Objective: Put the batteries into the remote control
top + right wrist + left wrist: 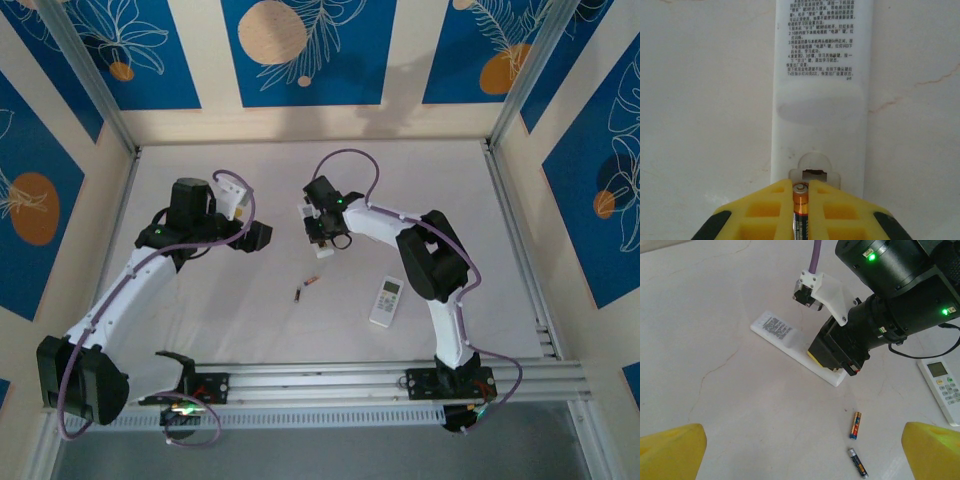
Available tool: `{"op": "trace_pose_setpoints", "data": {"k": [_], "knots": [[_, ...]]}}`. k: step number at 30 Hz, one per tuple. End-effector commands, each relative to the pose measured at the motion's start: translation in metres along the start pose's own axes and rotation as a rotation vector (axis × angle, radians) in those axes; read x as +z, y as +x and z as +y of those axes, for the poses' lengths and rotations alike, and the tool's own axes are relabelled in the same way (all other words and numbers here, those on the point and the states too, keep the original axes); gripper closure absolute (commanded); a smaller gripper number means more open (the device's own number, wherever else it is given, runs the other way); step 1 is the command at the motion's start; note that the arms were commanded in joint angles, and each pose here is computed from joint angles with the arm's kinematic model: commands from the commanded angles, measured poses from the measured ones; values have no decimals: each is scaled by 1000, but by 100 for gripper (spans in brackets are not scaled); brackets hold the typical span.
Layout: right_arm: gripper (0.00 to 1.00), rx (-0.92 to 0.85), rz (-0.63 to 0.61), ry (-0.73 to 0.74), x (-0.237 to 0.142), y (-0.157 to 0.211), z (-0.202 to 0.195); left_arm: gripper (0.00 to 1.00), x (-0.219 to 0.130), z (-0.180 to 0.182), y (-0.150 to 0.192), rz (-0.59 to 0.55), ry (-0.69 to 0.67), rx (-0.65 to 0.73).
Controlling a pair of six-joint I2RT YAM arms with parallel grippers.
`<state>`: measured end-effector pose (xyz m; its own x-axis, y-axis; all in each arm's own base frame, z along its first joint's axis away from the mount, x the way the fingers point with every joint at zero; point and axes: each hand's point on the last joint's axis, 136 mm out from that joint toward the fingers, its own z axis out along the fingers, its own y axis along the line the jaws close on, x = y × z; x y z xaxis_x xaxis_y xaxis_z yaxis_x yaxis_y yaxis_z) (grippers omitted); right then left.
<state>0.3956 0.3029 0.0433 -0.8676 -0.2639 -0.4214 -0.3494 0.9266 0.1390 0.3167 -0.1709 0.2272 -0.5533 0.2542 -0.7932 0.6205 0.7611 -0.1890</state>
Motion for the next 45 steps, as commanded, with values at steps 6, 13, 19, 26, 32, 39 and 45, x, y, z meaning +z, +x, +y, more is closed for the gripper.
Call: {"op": "trace_pose_setpoints", "data": {"k": [6, 13, 19, 26, 32, 39, 45], "knots": [[81, 10, 81, -11, -14, 25, 5, 0, 1, -3, -2, -5, 8, 32], [73, 1, 28, -7, -36, 0, 9, 0, 2, -2, -1, -2, 5, 31], [67, 8, -16, -10, -46, -20, 8, 0, 2, -3, -1, -2, 5, 31], [68, 45, -18, -10, -37, -34, 0, 0, 1, -2, -1, -3, 2, 34], [71, 46, 10, -19, -24, -30, 1, 0, 1, -3, -1, -2, 3, 33], [73, 49, 45, -21, -12, -20, 1, 0, 1, -3, -2, -4, 4, 35], [76, 47, 69, -12, -3, -12, -2, 0, 1, -3, -1, -2, 3, 34]]}}
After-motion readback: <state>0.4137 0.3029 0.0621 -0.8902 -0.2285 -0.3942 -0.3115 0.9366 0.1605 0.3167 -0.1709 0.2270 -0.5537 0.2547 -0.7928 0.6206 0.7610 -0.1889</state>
